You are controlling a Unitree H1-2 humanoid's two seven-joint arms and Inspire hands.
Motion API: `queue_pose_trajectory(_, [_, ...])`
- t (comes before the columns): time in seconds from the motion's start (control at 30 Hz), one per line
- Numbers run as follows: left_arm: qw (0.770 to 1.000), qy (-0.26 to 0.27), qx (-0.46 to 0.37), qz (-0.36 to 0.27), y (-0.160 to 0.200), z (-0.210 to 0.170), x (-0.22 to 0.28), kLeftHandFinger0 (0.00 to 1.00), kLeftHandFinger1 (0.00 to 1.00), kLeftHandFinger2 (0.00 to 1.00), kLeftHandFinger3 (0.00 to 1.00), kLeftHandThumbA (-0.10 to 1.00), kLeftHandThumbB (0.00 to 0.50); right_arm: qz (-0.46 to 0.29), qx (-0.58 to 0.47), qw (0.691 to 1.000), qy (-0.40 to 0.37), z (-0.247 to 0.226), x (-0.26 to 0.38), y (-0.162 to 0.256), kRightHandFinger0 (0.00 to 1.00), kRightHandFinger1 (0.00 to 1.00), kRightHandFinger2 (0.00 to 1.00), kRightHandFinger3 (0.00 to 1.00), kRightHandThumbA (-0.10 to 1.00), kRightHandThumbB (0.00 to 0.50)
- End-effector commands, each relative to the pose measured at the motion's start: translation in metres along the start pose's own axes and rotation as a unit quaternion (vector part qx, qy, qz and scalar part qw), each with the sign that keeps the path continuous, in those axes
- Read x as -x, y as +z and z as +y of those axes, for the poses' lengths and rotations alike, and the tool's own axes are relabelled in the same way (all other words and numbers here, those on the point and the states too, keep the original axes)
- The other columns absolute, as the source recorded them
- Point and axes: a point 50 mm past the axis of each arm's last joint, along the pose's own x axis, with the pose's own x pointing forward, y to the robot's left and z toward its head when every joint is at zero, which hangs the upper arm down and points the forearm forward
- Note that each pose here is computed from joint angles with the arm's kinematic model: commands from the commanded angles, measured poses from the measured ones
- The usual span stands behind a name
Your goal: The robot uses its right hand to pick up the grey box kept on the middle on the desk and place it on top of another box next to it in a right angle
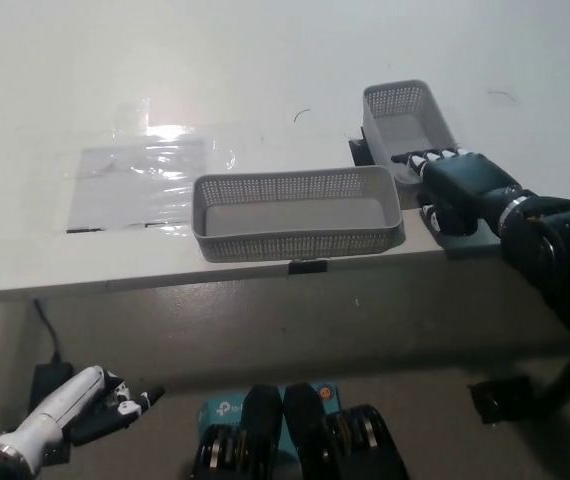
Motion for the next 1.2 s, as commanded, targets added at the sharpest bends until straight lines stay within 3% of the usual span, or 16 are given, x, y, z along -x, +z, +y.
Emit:
queue_pose_trajectory(0.0, [1.000, 0.016, -0.018, -0.012, 0.004, 0.018, 0.005, 0.08, 0.00, 0.07, 0.21, 0.77, 0.208, 0.013, 0.040, 0.999, -0.001, -0.011, 0.001, -0.004, 1.00, 1.00, 1.00, 1.00, 0.05, 0.318])
queue_pose_trajectory(0.1, [1.000, 0.014, -0.017, -0.012, 0.004, 0.021, 0.006, 0.00, 0.00, 0.08, 0.27, 0.79, 0.191, 0.015, 0.041, 0.999, 0.003, -0.007, -0.002, -0.003, 1.00, 1.00, 1.00, 1.00, 0.05, 0.317])
queue_pose_trajectory(0.3, [0.999, 0.019, -0.028, -0.013, 0.008, 0.028, 0.003, 0.01, 0.01, 0.10, 0.27, 0.82, 0.176, 0.029, 0.052, 0.998, 0.002, -0.001, -0.009, 0.008, 1.00, 1.00, 1.00, 1.00, 0.08, 0.342])
queue_pose_trajectory(0.37, [0.999, 0.021, -0.027, -0.015, 0.009, 0.028, 0.002, 0.01, 0.00, 0.07, 0.23, 0.80, 0.172, 0.034, 0.105, 0.994, 0.010, 0.003, -0.014, 0.015, 0.70, 1.00, 1.00, 1.00, 0.16, 0.321])
queue_pose_trajectory(0.4, [0.999, 0.022, -0.030, -0.014, 0.009, 0.028, 0.002, 0.00, 0.00, 0.07, 0.22, 0.79, 0.165, 0.036, 0.119, 0.992, 0.020, 0.004, -0.016, 0.019, 0.62, 0.93, 1.00, 1.00, 0.18, 0.302])
queue_pose_trajectory(0.43, [0.999, 0.021, -0.029, -0.015, 0.010, 0.027, 0.002, 0.00, 0.00, 0.07, 0.20, 0.77, 0.147, 0.033, 0.152, 0.988, 0.023, 0.005, -0.018, 0.022, 0.28, 0.47, 0.64, 1.00, 0.18, 0.286])
queue_pose_trajectory(0.47, [0.999, 0.021, -0.030, -0.014, 0.010, 0.026, 0.002, 0.01, 0.00, 0.07, 0.21, 0.77, 0.153, 0.032, 0.182, 0.982, 0.026, 0.005, -0.019, 0.024, 0.02, 0.15, 0.37, 1.00, 0.14, 0.222])
queue_pose_trajectory(0.5, [0.999, 0.021, -0.029, -0.013, 0.009, 0.025, 0.002, 0.02, 0.00, 0.08, 0.22, 0.77, 0.153, 0.032, 0.204, 0.978, 0.030, 0.005, -0.020, 0.027, 0.00, 0.03, 0.26, 1.00, 0.03, 0.136])
queue_pose_trajectory(0.53, [0.999, 0.020, -0.027, -0.013, 0.008, 0.025, 0.003, 0.02, 0.00, 0.08, 0.23, 0.79, 0.164, 0.029, 0.226, 0.973, 0.030, 0.004, -0.022, 0.030, 0.00, 0.00, 0.21, 1.00, -0.04, 0.023])
queue_pose_trajectory(0.57, [0.999, 0.019, -0.023, -0.012, 0.009, 0.024, 0.003, 0.02, 0.00, 0.08, 0.23, 0.80, 0.164, 0.025, 0.239, 0.970, 0.027, 0.002, -0.023, 0.032, 0.00, 0.01, 0.20, 1.00, -0.06, 0.001])
queue_pose_trajectory(0.67, [0.999, 0.019, -0.029, -0.012, 0.008, 0.025, 0.004, 0.03, 0.00, 0.08, 0.22, 0.77, 0.139, 0.025, 0.285, 0.958, 0.008, 0.001, -0.027, 0.032, 0.02, 0.09, 0.20, 0.82, 0.03, 0.000])
queue_pose_trajectory(0.8, [0.999, 0.017, -0.025, -0.013, 0.008, 0.025, 0.004, 0.02, 0.00, 0.06, 0.21, 0.78, 0.137, 0.031, 0.298, 0.953, -0.043, -0.002, -0.029, 0.030, 0.00, 0.09, 0.20, 0.61, 0.03, 0.000])
queue_pose_trajectory(0.83, [1.000, 0.015, -0.023, -0.012, 0.007, 0.024, 0.004, 0.01, 0.00, 0.06, 0.21, 0.78, 0.138, 0.030, 0.296, 0.954, -0.046, -0.001, -0.028, 0.029, 0.00, 0.09, 0.24, 0.57, -0.05, 0.000])
queue_pose_trajectory(0.97, [0.999, 0.018, -0.023, -0.013, 0.008, 0.023, 0.005, 0.03, 0.00, 0.06, 0.18, 0.76, 0.143, -0.017, 0.241, 0.966, -0.091, 0.000, -0.027, 0.018, 0.00, 0.03, 0.27, 0.13, -0.10, 0.001])
queue_pose_trajectory(1.0, [1.000, 0.015, -0.022, -0.011, 0.006, 0.021, 0.006, 0.03, 0.00, 0.05, 0.18, 0.76, 0.142, -0.027, 0.218, 0.970, -0.103, 0.005, -0.025, 0.015, 0.00, 0.03, 0.32, 0.01, -0.10, 0.031])
queue_pose_trajectory(1.17, [1.000, 0.012, -0.013, -0.008, 0.000, 0.013, 0.011, 0.01, 0.00, 0.05, 0.19, 0.75, 0.138, -0.054, 0.162, 0.976, -0.134, 0.013, -0.019, 0.011, 0.00, 0.10, 0.45, 0.14, -0.10, 0.027])
